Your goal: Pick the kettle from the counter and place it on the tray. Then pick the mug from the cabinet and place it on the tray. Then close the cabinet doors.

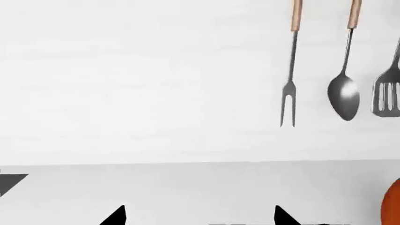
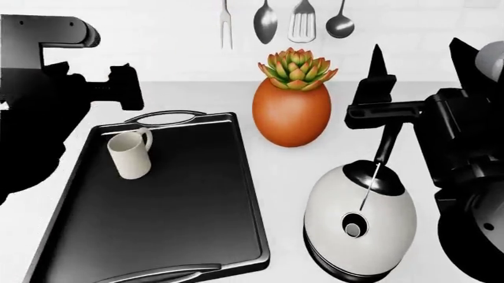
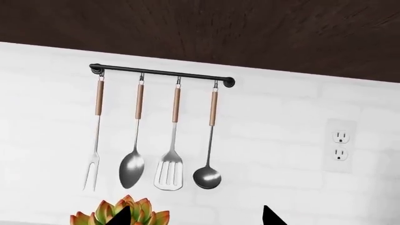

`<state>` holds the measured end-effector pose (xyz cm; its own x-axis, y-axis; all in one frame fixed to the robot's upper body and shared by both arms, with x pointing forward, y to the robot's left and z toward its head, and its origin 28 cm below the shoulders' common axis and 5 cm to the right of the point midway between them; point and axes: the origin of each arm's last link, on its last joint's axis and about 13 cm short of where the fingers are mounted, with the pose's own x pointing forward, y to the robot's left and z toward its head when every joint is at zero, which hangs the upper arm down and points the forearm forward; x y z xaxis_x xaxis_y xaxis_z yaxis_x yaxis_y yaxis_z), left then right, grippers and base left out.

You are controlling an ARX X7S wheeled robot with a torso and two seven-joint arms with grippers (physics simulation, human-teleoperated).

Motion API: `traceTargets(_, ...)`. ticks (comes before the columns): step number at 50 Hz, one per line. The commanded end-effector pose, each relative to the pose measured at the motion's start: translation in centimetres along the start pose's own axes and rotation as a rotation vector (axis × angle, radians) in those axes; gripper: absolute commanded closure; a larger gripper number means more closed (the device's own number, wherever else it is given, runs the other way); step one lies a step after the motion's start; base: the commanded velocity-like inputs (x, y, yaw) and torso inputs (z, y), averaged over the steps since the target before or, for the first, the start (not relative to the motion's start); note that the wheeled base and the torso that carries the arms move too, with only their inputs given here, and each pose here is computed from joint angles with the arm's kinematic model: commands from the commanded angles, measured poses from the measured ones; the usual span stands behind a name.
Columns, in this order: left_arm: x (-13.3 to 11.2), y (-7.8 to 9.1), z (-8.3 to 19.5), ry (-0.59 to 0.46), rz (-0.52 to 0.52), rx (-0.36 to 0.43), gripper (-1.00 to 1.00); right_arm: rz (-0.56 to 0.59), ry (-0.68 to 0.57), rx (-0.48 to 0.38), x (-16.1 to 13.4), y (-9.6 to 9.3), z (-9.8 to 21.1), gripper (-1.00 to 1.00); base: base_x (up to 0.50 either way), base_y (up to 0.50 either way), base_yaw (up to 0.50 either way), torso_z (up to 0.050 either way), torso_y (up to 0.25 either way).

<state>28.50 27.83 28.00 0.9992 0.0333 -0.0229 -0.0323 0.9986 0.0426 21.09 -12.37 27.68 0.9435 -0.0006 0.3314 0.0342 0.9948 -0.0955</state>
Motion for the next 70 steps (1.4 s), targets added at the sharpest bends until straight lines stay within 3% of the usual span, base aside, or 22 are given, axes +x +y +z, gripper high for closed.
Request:
traceTargets(1,-4.4,-0.9,4.3,-0.185,-0.081,0.021,-1.00,-0.026,0.019,-0.008,-0.4,0.0,1.7,-1.00,0.00,0.00,0.00,0.000,0.000)
traceTargets(10,-5.3,-0.9,3.6,-0.207,-0.111,0.027,-1.00,-0.090,0.255,0.074,-1.0,0.8,5.0,-1.00,0.00,0.00,0.00,0.000,0.000)
traceTargets(19,-5.5,-0.2,2.9,-0.202,-0.090,0.011,-1.00,-0.188,0.387,0.112,-0.7,1.7,6.8,-1.00,0.00,0.00,0.00,0.000,0.000)
traceTargets(28,-5.9,0.3,2.4,-0.199,-0.080,-0.002,-1.00,-0.241,0.429,0.078,-0.5,2.5,6.9,-1.00,0.00,0.00,0.00,0.000,0.000)
traceTargets(43,-6.0,0.5,1.8,-0.191,-0.071,-0.017,-1.00,-0.310,0.486,0.090,-0.4,2.3,5.5,-1.00,0.00,0.00,0.00,0.000,0.000)
traceTargets(70,-5.7,0.6,0.9,-0.173,-0.072,-0.027,-1.00,-0.293,0.553,0.098,-0.6,3.0,3.8,-1.00,0.00,0.00,0.00,0.000,0.000)
